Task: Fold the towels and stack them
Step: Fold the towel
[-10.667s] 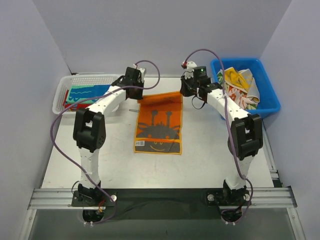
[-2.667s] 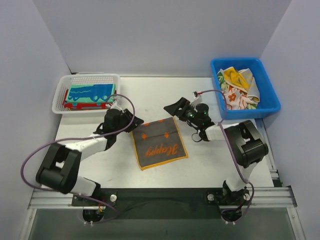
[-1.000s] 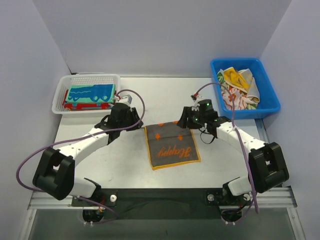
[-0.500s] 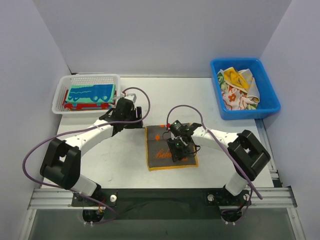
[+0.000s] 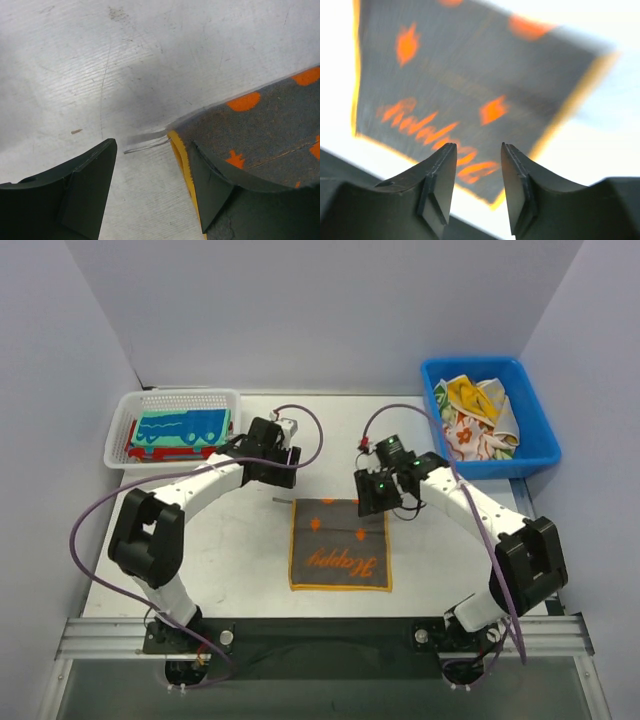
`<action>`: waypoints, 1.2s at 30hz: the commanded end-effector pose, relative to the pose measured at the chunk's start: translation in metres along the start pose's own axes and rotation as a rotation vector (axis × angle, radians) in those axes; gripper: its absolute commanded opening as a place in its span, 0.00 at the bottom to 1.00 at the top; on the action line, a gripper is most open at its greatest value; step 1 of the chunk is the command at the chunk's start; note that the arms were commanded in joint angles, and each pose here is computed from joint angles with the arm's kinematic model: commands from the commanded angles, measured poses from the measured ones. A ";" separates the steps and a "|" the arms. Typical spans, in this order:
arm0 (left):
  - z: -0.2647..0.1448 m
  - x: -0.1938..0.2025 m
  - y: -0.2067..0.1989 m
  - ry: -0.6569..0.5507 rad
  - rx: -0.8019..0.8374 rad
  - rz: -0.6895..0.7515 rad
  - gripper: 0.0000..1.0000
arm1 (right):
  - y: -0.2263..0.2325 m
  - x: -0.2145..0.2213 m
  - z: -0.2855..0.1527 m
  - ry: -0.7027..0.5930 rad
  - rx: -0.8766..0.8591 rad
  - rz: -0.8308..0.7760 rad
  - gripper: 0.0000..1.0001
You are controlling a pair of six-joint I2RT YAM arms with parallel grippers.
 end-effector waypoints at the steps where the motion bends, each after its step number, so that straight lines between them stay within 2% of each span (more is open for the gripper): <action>1: 0.004 -0.007 -0.010 0.032 0.080 0.114 0.71 | -0.040 -0.027 -0.021 -0.046 -0.010 -0.025 0.43; 6: 0.024 0.000 -0.007 0.095 0.086 0.181 0.68 | -0.079 -0.050 -0.012 -0.065 -0.039 0.060 0.47; 11: 0.043 0.013 -0.010 0.149 0.118 0.181 0.66 | -0.094 -0.065 0.005 -0.060 -0.081 0.070 0.47; 15: 0.054 0.023 -0.007 0.187 0.108 0.184 0.60 | -0.106 -0.067 0.023 -0.029 -0.076 0.084 0.47; 26: 0.066 0.043 -0.005 0.259 0.100 0.200 0.59 | -0.117 -0.072 0.044 0.003 -0.056 0.060 0.47; 36: 0.057 0.033 -0.006 0.225 0.094 0.202 0.60 | -0.119 -0.062 0.072 0.091 0.014 -0.014 0.42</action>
Point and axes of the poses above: each gripper's point midway between its finger pads, its own z axis out along the fingers, its own y axis along the line the jaws close on, x = y × z, the point moved 4 cm from there along -z, back along the fingers, and after that the axes turned 5 degrees about z, right-handed, at the moved point
